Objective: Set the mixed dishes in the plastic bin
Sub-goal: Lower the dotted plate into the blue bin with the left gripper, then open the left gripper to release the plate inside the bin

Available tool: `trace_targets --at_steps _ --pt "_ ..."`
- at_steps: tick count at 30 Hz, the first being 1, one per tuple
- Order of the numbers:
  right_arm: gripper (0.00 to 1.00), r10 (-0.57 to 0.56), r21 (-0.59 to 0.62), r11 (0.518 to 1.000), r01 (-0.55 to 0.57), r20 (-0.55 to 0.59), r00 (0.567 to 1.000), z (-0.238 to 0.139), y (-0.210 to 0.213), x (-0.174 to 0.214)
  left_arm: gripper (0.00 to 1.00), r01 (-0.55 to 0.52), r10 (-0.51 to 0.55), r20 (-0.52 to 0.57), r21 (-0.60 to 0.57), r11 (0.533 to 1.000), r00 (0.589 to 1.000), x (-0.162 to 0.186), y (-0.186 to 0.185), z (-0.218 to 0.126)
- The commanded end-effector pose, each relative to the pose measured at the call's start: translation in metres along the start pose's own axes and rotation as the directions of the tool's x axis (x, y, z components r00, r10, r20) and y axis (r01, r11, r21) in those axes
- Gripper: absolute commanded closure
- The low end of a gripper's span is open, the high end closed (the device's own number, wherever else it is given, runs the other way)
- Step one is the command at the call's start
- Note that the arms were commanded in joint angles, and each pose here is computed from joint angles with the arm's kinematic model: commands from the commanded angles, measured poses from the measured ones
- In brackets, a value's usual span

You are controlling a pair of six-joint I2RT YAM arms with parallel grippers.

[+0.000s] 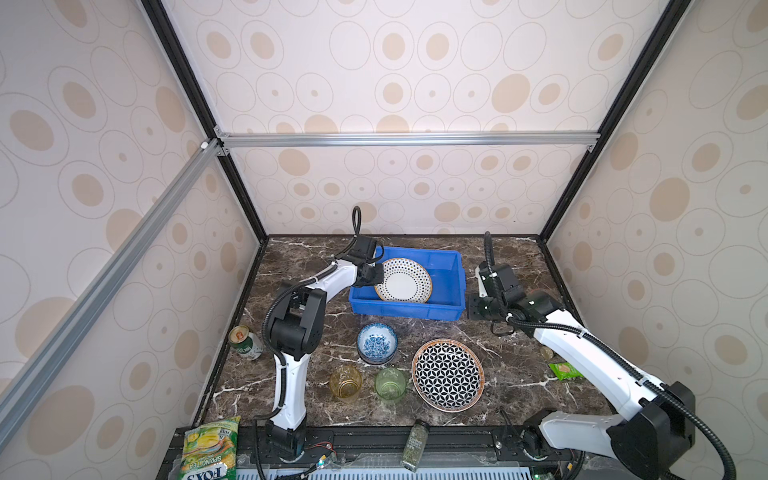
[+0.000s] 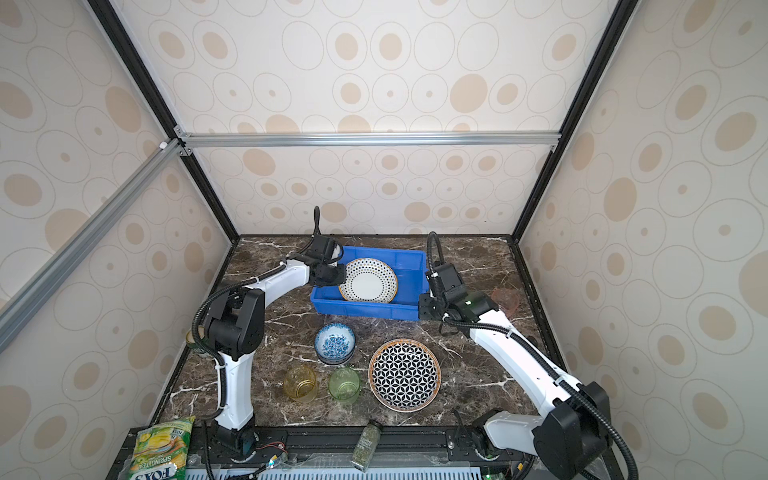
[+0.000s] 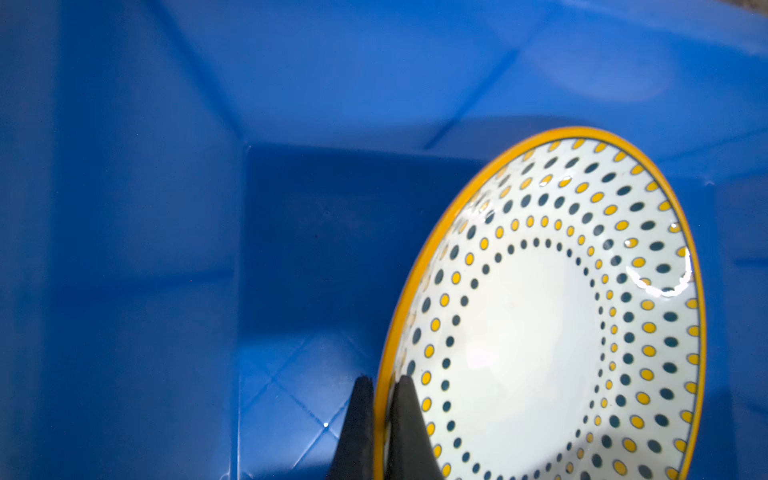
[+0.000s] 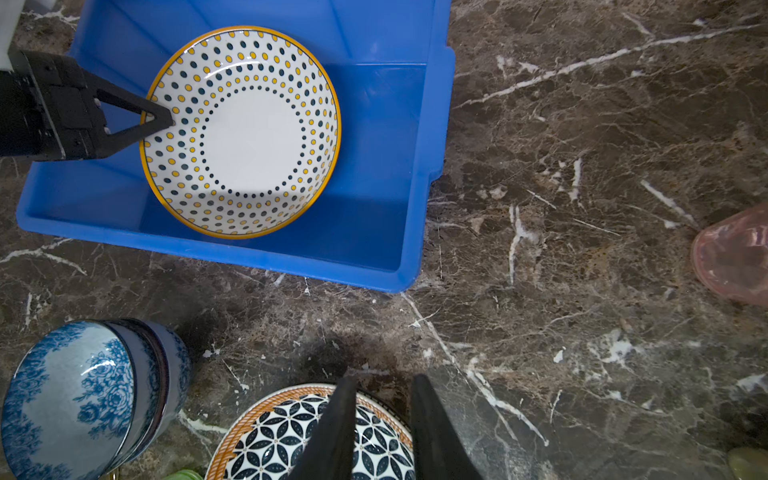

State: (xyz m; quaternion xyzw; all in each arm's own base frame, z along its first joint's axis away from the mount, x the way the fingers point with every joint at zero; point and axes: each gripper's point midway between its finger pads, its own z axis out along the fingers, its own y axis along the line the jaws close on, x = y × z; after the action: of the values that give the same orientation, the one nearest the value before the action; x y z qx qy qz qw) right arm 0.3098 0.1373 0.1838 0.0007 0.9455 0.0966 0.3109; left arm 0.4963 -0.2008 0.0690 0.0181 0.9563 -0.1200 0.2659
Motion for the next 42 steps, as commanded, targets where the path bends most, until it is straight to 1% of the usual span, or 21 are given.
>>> trace_targets --at_steps 1,5,13,23,26,28,32,33,42 --pt "0.73 -0.008 -0.002 1.0 0.008 -0.001 1.0 0.0 -0.002 0.003 0.97 -0.059 0.036 -0.135 -0.167 0.984 0.99 0.047 0.03 0.025" --pt "0.73 -0.01 -0.001 1.0 0.01 -0.007 1.0 0.001 -0.002 0.005 0.94 -0.072 0.042 -0.15 -0.197 0.978 0.988 0.052 0.032 0.029" --pt "0.73 -0.017 0.006 1.0 0.017 -0.013 1.0 0.002 -0.005 0.009 0.92 -0.092 0.048 -0.185 -0.236 0.967 0.981 0.065 0.036 0.036" --pt "0.73 -0.026 0.019 0.999 0.026 -0.013 1.0 0.004 -0.007 0.01 0.83 -0.098 0.047 -0.19 -0.266 0.959 0.981 0.067 0.037 0.037" --pt "0.73 -0.029 0.018 0.999 0.029 -0.016 0.999 0.006 -0.007 0.01 0.82 -0.105 0.058 -0.186 -0.259 0.96 0.981 0.063 0.034 0.034" --pt "0.73 -0.029 0.016 0.999 0.029 -0.013 1.0 0.006 -0.006 0.009 0.79 -0.101 0.057 -0.173 -0.255 0.962 0.983 0.059 0.032 0.03" --pt "0.73 -0.028 0.011 1.0 0.028 -0.012 1.0 0.007 -0.005 0.008 0.64 -0.09 0.06 -0.131 -0.24 0.967 0.99 0.045 0.025 0.019" --pt "0.73 -0.028 0.009 1.0 0.028 -0.011 1.0 0.006 -0.004 0.007 0.63 -0.087 0.06 -0.122 -0.237 0.968 0.991 0.042 0.024 0.017" --pt "0.73 -0.021 -0.004 1.0 0.021 -0.018 1.0 0.008 -0.002 0.008 0.64 -0.072 0.064 -0.046 -0.201 0.977 0.997 0.017 0.011 0.0"
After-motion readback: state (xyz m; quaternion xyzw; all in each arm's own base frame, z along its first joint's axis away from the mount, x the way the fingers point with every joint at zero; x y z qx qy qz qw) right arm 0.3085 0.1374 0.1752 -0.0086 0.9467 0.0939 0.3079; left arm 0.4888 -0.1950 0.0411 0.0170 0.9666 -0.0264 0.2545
